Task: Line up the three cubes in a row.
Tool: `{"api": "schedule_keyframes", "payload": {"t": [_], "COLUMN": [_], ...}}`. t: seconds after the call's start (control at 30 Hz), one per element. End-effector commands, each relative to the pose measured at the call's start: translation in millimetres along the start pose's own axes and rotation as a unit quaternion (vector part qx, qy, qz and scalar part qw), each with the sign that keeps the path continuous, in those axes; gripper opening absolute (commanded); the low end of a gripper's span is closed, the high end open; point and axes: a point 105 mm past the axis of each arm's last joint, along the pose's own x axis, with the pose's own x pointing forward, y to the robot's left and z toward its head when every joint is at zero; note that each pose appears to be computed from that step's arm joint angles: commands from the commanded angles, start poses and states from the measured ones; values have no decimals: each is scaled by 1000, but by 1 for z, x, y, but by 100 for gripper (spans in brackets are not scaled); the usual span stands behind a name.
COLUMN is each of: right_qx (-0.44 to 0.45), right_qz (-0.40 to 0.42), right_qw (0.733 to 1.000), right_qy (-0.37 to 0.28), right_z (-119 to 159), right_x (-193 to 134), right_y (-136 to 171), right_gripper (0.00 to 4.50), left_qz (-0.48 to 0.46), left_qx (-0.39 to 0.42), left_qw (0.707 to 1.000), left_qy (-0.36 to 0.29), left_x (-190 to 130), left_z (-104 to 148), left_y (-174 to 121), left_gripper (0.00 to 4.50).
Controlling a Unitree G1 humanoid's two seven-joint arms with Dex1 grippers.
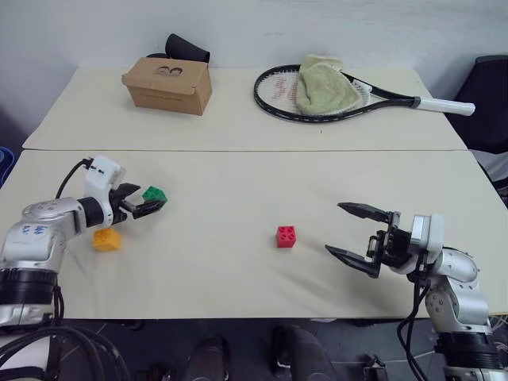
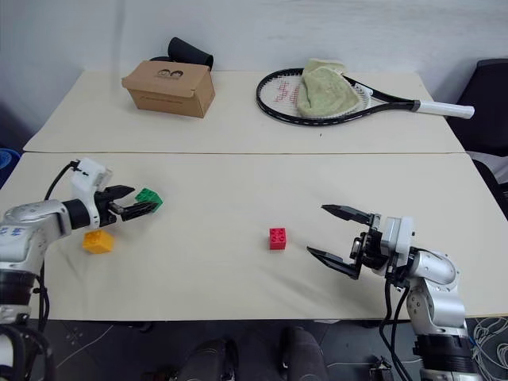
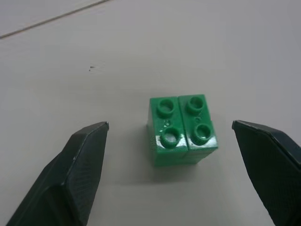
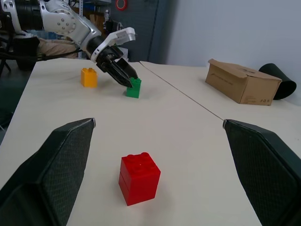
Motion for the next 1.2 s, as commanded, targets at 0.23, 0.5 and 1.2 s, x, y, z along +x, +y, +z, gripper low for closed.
{"api": "schedule_keyframes", "payload": {"t": [0.23, 0.5, 1.2], "right_qx": [-20, -18, 2], "right_qz": [-18, 24, 22], "right_qw": [1000, 998, 997], "right_qy": [6, 52, 77], "right_z": [10, 14, -1], "right_x": [-7, -26, -42], "right_y": [7, 11, 31], "right_gripper": [450, 450, 450], "left_qz": [-43, -338, -395], "left_qx": [27, 274, 314], "left_qw": [998, 899, 862], "left_qy": [-30, -46, 39], "left_x": [15, 13, 69], "left_z": [12, 46, 23], "left_y": [-4, -108, -184], "left_gripper": [150, 150, 150]}}
